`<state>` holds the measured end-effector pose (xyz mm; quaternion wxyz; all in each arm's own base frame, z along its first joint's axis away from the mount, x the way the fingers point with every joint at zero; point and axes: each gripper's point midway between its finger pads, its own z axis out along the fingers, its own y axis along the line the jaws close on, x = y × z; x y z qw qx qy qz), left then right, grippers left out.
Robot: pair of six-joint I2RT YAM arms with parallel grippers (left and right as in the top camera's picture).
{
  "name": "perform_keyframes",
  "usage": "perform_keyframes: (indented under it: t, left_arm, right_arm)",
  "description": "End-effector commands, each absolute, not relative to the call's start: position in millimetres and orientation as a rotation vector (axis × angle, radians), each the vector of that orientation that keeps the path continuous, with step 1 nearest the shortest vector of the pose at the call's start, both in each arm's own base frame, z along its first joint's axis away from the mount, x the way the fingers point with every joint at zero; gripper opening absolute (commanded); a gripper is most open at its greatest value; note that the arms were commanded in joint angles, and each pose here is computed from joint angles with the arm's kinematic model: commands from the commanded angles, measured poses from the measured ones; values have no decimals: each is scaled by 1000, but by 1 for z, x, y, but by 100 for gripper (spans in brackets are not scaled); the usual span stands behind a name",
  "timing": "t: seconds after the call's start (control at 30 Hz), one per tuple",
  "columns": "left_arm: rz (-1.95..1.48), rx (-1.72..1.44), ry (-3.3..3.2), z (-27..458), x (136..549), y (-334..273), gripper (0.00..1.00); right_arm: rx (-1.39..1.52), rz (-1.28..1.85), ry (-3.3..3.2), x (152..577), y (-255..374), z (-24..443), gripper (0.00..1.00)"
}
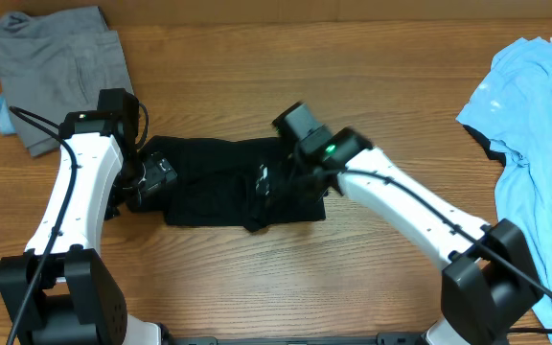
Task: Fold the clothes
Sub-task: 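Fold the right end leftward over the strip toward the left gripper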
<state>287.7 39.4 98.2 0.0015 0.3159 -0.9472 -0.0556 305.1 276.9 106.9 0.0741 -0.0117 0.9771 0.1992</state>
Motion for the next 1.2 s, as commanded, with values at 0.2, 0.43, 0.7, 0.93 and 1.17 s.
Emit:
perform_keyframes:
  t: [0.2, 0.43, 0.7, 0.93, 1.17]
  left_arm:
    - [-172, 977, -2964, 95, 286, 40, 100]
    - [-173, 976, -2962, 95, 285, 40, 100]
    - [-173, 964, -2966, 95, 286, 40, 100]
    - [-174, 935, -2974, 95, 285, 40, 100]
    - [-173, 914, -2979, 95, 285, 40, 100]
  right_arm:
    - [-82, 745, 3016, 301, 281, 84, 91]
    - [-37, 778, 3079, 293, 292, 63, 87]
    - [-64, 897, 3040, 301, 309, 59, 66]
    - [-108, 1012, 2863, 330, 331, 76, 15]
    - [-140, 1142, 2615, 368, 356, 108, 75]
